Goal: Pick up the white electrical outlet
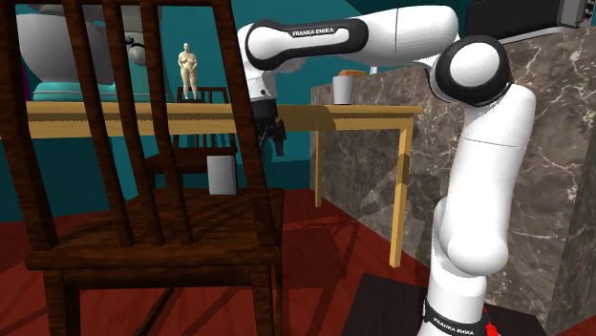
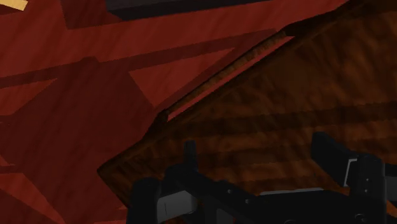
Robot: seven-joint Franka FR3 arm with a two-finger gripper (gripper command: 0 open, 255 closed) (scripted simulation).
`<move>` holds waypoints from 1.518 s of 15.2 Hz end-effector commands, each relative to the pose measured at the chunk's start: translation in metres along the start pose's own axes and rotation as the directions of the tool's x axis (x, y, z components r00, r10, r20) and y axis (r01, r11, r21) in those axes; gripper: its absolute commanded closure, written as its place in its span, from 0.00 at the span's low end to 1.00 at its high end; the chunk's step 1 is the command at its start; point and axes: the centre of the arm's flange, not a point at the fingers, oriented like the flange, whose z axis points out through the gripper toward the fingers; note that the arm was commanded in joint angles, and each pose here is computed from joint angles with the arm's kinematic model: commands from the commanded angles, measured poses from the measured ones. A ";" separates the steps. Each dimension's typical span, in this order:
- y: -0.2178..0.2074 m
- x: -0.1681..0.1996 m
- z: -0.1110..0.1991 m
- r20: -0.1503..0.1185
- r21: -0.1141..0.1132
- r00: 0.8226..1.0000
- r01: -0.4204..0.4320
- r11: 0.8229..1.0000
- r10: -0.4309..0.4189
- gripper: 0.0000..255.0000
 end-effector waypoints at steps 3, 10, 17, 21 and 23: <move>-0.014 0.046 -0.017 -0.013 -0.009 1.000 0.000 1.000 0.000 0.00; -0.030 0.100 -0.029 -0.027 -0.019 1.000 -0.001 1.000 0.000 0.00; -0.032 0.104 0.000 -0.027 -0.019 1.000 -0.001 1.000 0.000 0.00; -0.034 0.104 0.000 -0.027 -0.019 1.000 -0.001 1.000 0.001 1.00; -0.033 0.105 0.002 -0.027 -0.019 1.000 -0.001 1.000 0.001 1.00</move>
